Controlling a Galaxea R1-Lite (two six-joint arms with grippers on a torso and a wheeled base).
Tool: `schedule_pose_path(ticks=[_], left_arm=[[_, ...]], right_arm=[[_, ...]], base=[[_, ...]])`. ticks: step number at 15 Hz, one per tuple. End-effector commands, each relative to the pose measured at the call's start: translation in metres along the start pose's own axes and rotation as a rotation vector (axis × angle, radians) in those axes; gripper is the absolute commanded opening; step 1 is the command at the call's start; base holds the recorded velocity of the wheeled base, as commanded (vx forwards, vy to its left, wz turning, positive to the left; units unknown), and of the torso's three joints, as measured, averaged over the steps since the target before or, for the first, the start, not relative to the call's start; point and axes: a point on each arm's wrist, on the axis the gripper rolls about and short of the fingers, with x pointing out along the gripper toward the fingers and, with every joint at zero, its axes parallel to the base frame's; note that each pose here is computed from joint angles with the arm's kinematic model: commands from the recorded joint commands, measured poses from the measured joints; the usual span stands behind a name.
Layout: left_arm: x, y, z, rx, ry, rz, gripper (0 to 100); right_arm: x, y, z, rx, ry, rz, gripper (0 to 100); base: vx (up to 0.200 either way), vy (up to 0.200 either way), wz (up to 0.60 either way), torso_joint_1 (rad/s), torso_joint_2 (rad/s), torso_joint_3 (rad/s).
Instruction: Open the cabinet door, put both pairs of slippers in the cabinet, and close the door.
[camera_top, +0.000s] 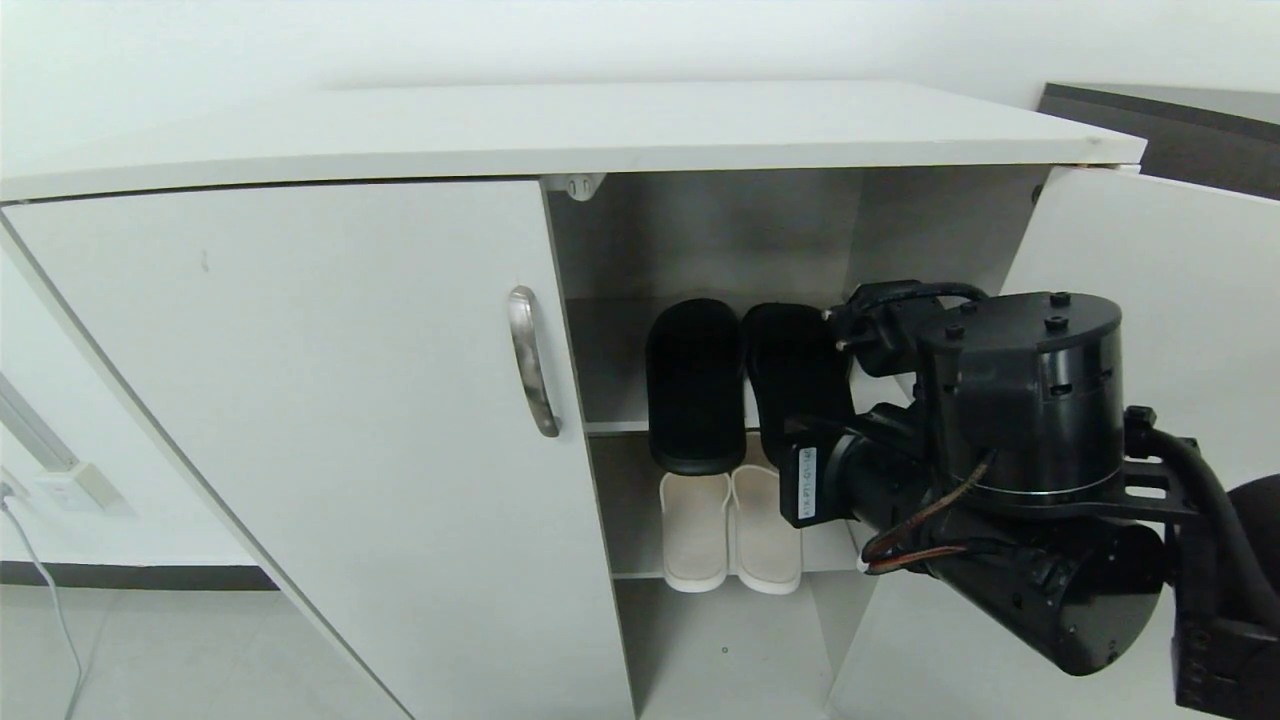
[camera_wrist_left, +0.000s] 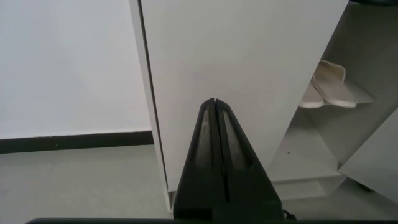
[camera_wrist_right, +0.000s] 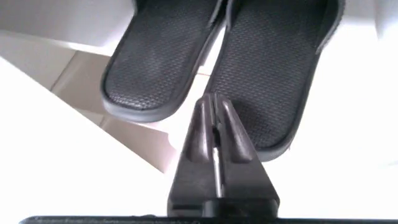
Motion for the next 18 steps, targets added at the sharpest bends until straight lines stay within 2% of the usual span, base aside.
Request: schedule_pose_path(ticks=[1,5,18], left_arm=[[0.0000,0.0000,0.0000,-0.001,0.000,0.000,0],[0.0000,0.0000,0.0000,-0.001,0.000,-0.001,0],[0.0000,0.0000,0.0000,-0.002,0.000,0.000,0]], right_arm=[[-0.0011,0.0010,-0.0004,-0.001,0.000,0.005,0],[-0.0017,0.0027,-0.0011,-0.003,0.002,0.011,0],[0.0011,0.0016,-0.0089,-0.019,0.025,0.002,0]], base=[[0.000,0.000,0.00,0.000,0.00,0.000],[0.000,0.000,0.00,0.000,0.00,0.000],[-0.200,0.000,0.00,0.003,0.00,0.001]])
